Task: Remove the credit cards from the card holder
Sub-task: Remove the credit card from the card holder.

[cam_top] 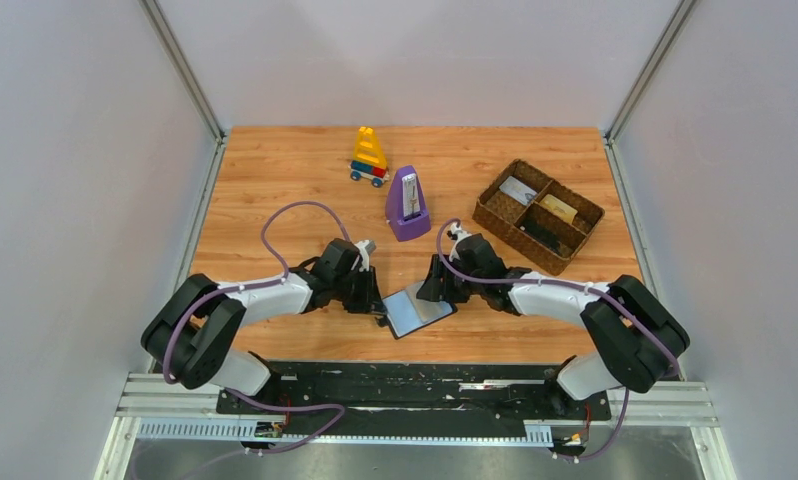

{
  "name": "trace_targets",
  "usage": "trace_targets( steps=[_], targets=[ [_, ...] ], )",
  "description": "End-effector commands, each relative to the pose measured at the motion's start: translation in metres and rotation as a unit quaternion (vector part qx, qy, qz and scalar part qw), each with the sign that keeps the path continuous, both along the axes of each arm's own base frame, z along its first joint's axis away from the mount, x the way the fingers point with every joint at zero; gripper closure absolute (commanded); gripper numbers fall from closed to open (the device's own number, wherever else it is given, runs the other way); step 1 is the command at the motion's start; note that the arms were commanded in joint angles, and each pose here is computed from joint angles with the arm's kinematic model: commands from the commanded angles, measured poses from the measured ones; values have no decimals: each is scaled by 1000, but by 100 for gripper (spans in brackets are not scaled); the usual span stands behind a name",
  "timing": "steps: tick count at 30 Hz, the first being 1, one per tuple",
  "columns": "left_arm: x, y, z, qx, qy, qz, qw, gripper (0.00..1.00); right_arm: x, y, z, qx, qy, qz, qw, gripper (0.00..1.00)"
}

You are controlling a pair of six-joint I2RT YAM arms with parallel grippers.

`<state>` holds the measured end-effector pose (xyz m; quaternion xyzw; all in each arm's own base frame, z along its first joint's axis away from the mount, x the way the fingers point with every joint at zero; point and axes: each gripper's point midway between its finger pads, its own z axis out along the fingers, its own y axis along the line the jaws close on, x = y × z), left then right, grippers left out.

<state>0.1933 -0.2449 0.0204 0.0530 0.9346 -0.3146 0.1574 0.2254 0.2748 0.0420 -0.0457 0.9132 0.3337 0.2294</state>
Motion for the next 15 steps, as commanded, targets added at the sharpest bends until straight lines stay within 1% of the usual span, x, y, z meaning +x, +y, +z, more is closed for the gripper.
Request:
trace_targets(
  steps=[1, 15],
  targets=[
    [5, 2, -11, 14, -12, -2, 1000, 78, -3, 11, 6, 35, -6, 18, 999, 50],
    [7, -1, -3, 5, -19, -5, 1000, 78, -13, 30, 26, 90, 3, 50, 995, 51]
  ],
)
